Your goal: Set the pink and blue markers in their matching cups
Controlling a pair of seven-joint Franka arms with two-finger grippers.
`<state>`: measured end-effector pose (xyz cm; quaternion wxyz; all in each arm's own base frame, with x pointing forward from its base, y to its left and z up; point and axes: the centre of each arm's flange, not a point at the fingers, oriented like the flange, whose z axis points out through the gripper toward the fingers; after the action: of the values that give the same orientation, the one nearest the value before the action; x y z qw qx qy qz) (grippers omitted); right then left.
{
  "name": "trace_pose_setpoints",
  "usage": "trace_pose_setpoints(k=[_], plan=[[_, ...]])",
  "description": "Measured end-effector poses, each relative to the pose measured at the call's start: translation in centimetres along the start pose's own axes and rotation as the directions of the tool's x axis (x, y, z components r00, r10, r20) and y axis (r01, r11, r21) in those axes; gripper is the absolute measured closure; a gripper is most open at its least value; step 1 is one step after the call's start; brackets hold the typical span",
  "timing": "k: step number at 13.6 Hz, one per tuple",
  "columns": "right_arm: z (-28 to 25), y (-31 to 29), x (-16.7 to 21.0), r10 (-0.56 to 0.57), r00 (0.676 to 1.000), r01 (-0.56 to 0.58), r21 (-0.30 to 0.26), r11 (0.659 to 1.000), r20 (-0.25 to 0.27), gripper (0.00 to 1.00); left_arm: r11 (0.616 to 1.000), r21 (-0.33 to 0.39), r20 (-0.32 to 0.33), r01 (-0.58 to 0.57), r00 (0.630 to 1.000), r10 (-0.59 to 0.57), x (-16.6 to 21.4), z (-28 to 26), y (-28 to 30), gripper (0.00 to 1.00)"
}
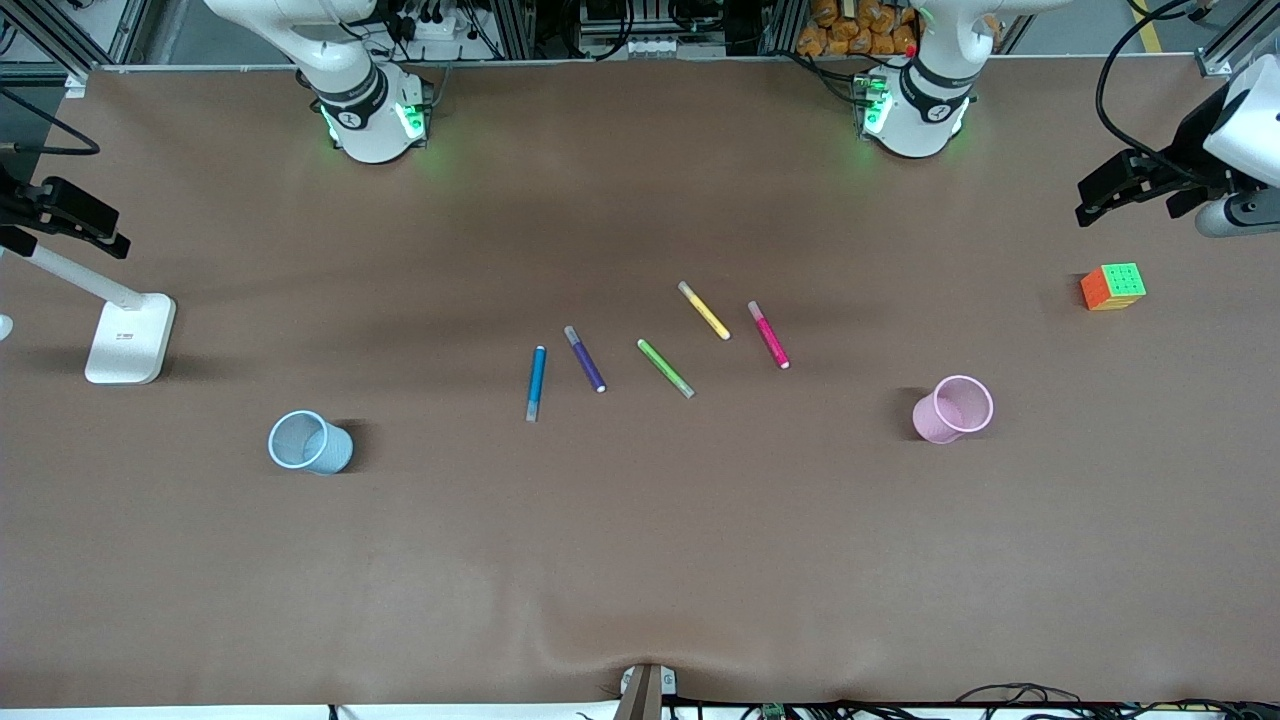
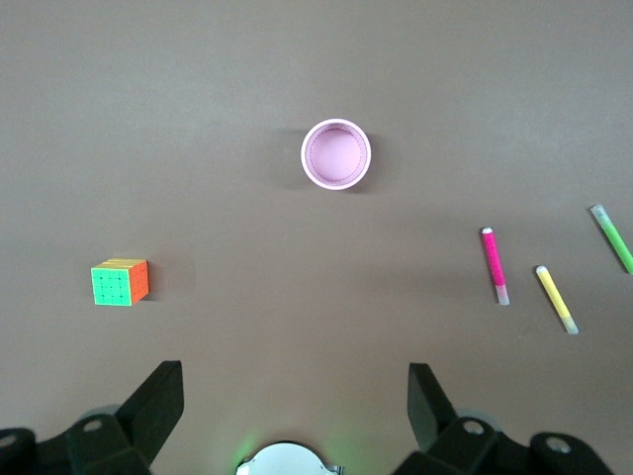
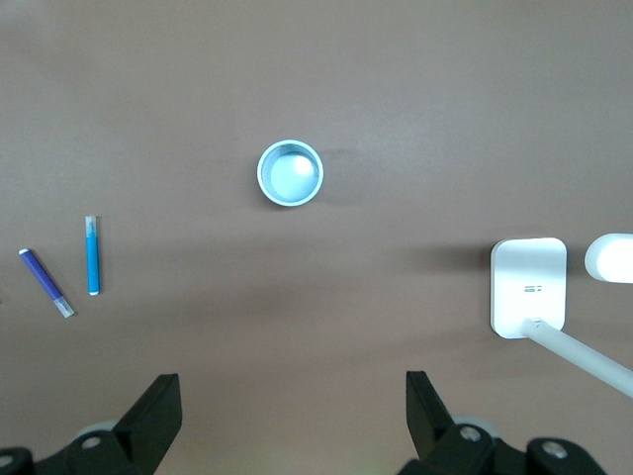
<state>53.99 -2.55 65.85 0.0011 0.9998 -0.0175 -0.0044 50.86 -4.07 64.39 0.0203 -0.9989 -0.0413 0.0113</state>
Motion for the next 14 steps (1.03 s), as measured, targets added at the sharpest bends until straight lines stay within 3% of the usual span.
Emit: trace_pose_setpoints(k=[11,14], plan=[[0.0,-0.1,0.0,-0.001,1.0,0.001,0.0,1.0,-0.001,0.0,1.0,-0.001,-0.002,0.002,1.0,-0.002,0.1,-0.1,-0.1,0.0],[-0.3,-0.1,0.0,-0.002,1.0,0.002,-0.001,1.0,-0.005,0.0,1.0,0.009,0.037,0.018,0.999,-0.018,-0.2,0.5,1.0,0.0]])
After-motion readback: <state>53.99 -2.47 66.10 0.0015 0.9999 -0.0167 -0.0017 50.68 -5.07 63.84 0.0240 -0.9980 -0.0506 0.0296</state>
